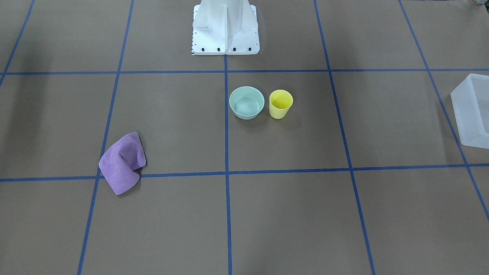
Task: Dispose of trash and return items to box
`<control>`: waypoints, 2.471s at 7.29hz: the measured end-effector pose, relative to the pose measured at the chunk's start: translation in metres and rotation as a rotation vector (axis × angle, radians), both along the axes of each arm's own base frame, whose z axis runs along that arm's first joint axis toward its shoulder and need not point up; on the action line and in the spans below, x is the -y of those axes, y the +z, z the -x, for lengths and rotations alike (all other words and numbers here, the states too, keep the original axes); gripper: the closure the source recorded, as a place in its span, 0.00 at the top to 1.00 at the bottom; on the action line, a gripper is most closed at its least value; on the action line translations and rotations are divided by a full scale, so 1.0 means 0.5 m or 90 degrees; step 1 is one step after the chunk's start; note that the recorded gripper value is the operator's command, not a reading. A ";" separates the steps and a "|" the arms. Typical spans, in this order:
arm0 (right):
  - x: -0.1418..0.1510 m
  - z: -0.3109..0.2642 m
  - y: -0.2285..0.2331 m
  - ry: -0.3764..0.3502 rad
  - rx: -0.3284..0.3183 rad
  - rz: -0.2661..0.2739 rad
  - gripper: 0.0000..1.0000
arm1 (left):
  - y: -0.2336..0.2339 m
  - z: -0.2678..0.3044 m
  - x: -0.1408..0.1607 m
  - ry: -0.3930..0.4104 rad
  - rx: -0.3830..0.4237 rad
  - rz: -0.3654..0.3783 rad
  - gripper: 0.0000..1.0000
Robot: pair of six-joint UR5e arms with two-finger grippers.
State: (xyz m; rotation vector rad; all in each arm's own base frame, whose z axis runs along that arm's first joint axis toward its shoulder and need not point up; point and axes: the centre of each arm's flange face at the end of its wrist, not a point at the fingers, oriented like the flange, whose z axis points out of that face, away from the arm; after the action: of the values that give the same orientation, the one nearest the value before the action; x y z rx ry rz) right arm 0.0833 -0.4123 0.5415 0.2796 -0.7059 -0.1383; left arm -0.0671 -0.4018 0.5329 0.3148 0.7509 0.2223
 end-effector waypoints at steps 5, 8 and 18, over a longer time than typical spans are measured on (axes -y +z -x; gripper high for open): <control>-0.006 0.009 -0.006 -0.015 0.022 -0.030 1.00 | -0.071 -0.019 0.068 -0.024 -0.019 -0.104 0.98; 0.023 0.104 -0.064 0.032 0.070 0.015 1.00 | -0.193 -0.226 0.107 0.015 -0.089 -0.101 0.98; 0.081 0.443 -0.193 0.130 0.049 0.096 1.00 | -0.494 -1.001 -0.032 -0.126 -0.097 0.182 0.69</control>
State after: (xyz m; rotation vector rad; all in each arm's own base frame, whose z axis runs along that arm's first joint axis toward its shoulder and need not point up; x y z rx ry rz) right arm -0.1385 -0.4530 0.4451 0.2113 -0.7550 0.1195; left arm 0.4335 -0.3859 0.2860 0.1339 0.8846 -0.0972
